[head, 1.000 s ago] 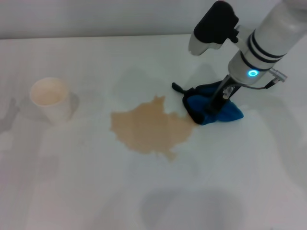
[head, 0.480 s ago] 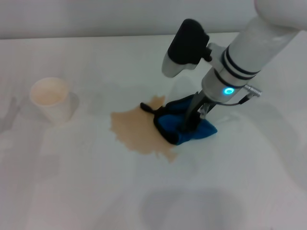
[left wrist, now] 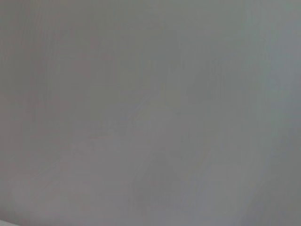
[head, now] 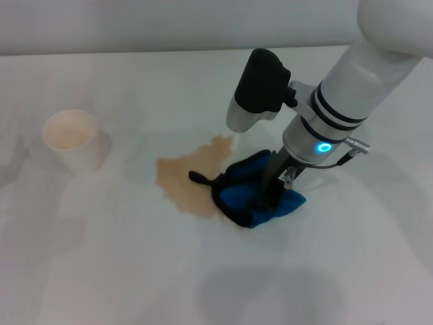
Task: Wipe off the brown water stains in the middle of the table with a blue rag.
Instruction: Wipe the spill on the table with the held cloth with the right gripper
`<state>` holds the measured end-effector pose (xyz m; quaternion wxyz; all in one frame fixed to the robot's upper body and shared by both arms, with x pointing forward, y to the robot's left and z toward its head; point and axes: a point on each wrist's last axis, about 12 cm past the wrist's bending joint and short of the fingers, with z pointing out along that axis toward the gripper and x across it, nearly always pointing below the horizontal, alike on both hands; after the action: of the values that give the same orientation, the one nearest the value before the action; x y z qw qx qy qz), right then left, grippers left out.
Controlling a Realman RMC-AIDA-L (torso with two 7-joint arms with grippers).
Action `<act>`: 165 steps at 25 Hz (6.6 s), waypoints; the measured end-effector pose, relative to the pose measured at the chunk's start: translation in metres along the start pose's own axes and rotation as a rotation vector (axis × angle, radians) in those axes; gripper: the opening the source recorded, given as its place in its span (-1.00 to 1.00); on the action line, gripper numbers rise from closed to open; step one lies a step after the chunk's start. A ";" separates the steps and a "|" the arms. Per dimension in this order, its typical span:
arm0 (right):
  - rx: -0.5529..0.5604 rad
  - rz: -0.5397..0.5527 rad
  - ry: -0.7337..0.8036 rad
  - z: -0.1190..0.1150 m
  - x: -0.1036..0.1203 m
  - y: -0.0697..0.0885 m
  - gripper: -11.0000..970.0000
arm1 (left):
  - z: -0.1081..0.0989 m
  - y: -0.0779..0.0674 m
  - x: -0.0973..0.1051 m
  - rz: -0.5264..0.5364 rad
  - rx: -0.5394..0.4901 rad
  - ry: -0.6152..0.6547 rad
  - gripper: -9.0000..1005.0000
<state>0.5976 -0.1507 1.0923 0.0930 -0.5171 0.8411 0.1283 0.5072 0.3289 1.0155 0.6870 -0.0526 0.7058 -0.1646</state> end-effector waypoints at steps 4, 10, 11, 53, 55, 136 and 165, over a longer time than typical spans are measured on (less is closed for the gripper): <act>-0.037 -0.014 0.026 -0.001 0.004 0.005 -0.78 | 0.001 0.000 0.000 0.000 0.002 -0.001 0.75; -0.137 -0.065 -0.007 0.002 0.004 0.018 -0.78 | 0.004 -0.002 -0.001 0.004 0.012 -0.001 0.75; -0.148 -0.073 -0.019 0.002 0.002 0.020 -0.78 | 0.004 -0.002 -0.001 0.004 0.013 -0.001 0.75; -0.013 -0.277 -0.189 0.034 -0.036 0.045 -0.82 | 0.010 -0.007 -0.002 -0.003 0.024 -0.010 0.75; -0.033 -0.287 -0.201 0.035 -0.037 0.049 -0.82 | 0.010 -0.008 -0.002 -0.003 0.024 -0.010 0.75; 0.270 0.155 -0.413 0.019 0.021 -0.045 -0.77 | 0.010 -0.007 -0.002 -0.016 0.022 -0.010 0.75; 0.021 -0.062 -0.445 0.023 -0.001 0.006 -0.75 | 0.010 -0.006 -0.003 -0.016 0.019 -0.013 0.75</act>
<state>0.5928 -0.1402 1.0710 0.2855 -0.5006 0.7850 0.2276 0.5160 0.3227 1.0201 0.6908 -0.0525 0.6992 -0.1766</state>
